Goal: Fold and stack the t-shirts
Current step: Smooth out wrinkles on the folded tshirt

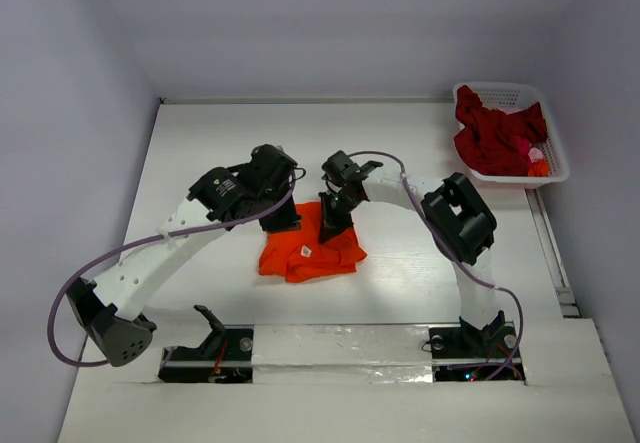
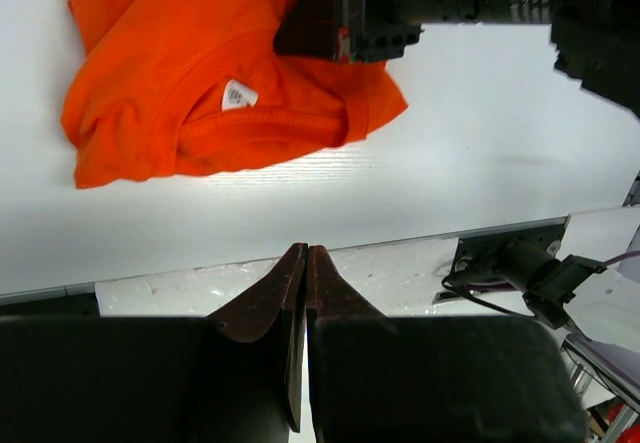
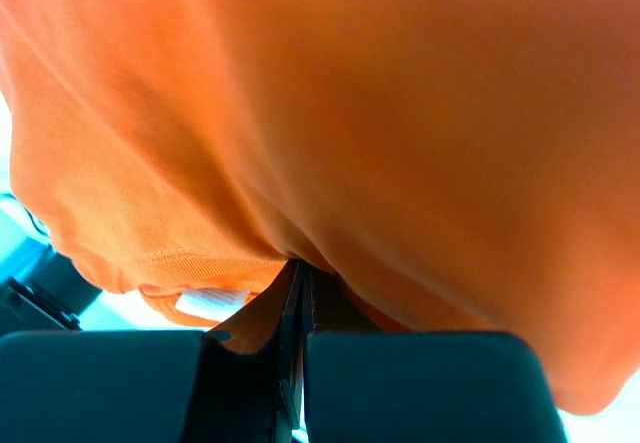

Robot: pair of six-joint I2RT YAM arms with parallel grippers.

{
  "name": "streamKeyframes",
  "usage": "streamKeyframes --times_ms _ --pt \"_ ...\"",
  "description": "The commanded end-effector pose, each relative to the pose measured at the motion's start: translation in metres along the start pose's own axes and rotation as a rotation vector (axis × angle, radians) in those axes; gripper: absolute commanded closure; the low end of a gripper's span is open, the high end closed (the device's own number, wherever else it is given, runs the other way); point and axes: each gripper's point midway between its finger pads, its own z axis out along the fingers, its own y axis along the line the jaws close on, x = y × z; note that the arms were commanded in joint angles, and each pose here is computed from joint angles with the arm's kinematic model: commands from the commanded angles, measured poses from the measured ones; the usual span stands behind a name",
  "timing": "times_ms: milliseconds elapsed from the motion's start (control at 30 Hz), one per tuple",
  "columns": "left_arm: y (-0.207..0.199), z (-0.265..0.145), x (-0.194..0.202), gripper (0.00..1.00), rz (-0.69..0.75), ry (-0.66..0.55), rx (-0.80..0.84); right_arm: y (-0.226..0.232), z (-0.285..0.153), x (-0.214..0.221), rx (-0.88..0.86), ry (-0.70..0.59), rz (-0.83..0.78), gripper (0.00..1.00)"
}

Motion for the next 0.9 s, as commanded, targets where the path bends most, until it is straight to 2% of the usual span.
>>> streamKeyframes --times_ms 0,333,600,733,867 --pt "0.006 -0.014 -0.003 1.00 0.007 -0.030 0.007 -0.009 -0.009 -0.029 0.025 -0.060 0.004 1.00" --pt "0.012 -0.010 0.000 1.00 0.000 -0.021 0.000 -0.029 -0.025 -0.074 0.052 -0.121 0.028 1.00" --pt "0.045 0.039 0.004 1.00 -0.047 -0.022 -0.141 -0.033 -0.031 -0.087 0.053 -0.134 0.031 1.00" --pt "0.056 0.065 -0.013 1.00 -0.139 -0.081 -0.180 -0.033 -0.031 -0.083 0.045 -0.131 0.029 1.00" --pt "0.056 0.083 -0.052 1.00 -0.218 -0.205 -0.177 -0.032 -0.033 -0.081 0.033 -0.132 0.028 1.00"
